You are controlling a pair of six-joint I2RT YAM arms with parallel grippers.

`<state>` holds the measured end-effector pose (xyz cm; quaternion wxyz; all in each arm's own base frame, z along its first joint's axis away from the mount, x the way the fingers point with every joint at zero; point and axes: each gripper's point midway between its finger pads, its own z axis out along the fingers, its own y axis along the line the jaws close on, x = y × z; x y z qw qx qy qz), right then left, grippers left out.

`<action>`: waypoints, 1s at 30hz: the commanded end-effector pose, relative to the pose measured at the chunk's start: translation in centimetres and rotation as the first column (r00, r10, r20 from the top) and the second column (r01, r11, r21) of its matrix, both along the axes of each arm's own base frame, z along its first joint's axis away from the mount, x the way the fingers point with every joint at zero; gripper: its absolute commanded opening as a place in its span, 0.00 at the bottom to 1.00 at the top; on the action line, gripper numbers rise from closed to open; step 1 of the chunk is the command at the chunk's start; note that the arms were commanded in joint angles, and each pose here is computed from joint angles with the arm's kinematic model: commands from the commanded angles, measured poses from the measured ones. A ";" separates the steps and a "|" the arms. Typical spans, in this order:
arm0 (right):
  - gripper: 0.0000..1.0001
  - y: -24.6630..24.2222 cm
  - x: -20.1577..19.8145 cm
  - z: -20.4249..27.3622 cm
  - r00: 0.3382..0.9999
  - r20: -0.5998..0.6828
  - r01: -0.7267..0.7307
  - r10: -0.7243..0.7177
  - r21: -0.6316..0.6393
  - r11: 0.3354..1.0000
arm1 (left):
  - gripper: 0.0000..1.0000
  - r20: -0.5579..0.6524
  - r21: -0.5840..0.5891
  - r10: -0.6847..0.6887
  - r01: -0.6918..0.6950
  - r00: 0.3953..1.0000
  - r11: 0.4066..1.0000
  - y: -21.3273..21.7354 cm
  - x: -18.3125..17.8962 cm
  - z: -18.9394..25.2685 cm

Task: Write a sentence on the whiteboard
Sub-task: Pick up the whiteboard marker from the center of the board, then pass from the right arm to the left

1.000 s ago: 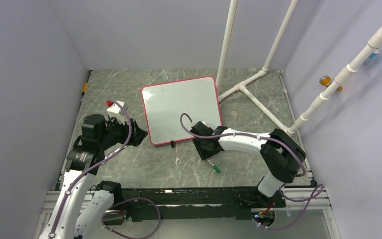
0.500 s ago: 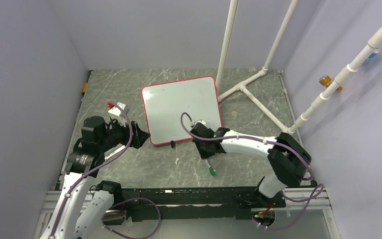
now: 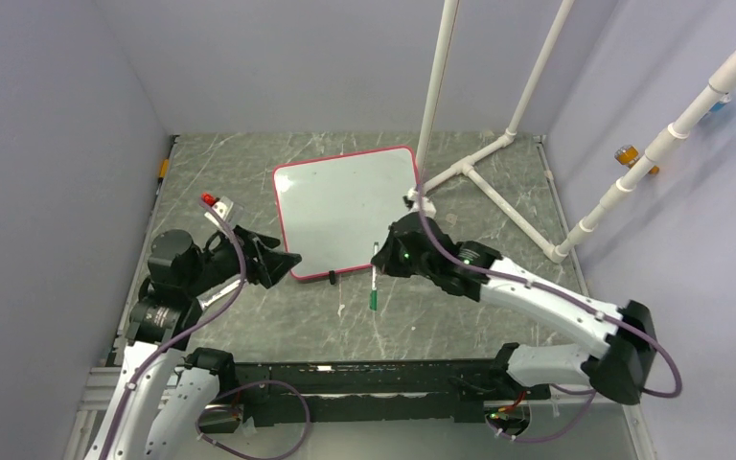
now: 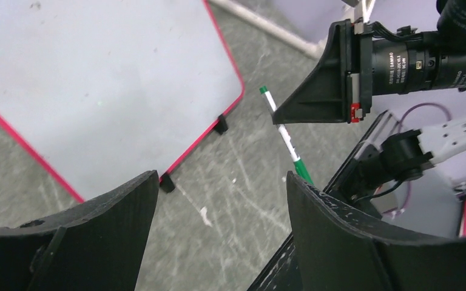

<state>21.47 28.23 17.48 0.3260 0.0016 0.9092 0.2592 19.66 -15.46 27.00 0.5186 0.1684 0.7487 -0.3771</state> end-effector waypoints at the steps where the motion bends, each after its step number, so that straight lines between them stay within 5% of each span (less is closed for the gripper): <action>1: 0.00 -0.8 1.8 6.3 0.964 0.033 0.242 -0.263 0.295 0.924 | 0.81 0.063 -0.157 -0.063 0.072 0.996 0.985 -1.6 -0.6 3.2; 6: 0.00 -2.9 2.5 9.4 0.894 -0.035 0.409 -0.447 0.475 0.779 | 0.81 0.132 -0.285 -0.064 0.100 0.989 0.953 -2.1 -0.5 5.1; 16: 0.00 -3.7 4.2 11.5 0.784 -0.184 0.572 -0.592 0.586 0.575 | 0.77 0.213 -0.392 -0.120 0.197 0.970 0.899 -4.0 0.1 7.1; 30: 0.00 -3.2 6.0 15.4 0.747 -0.231 0.566 -0.624 0.713 0.414 | 0.72 0.242 -0.412 -0.144 0.236 0.960 0.880 -8.6 2.1 8.1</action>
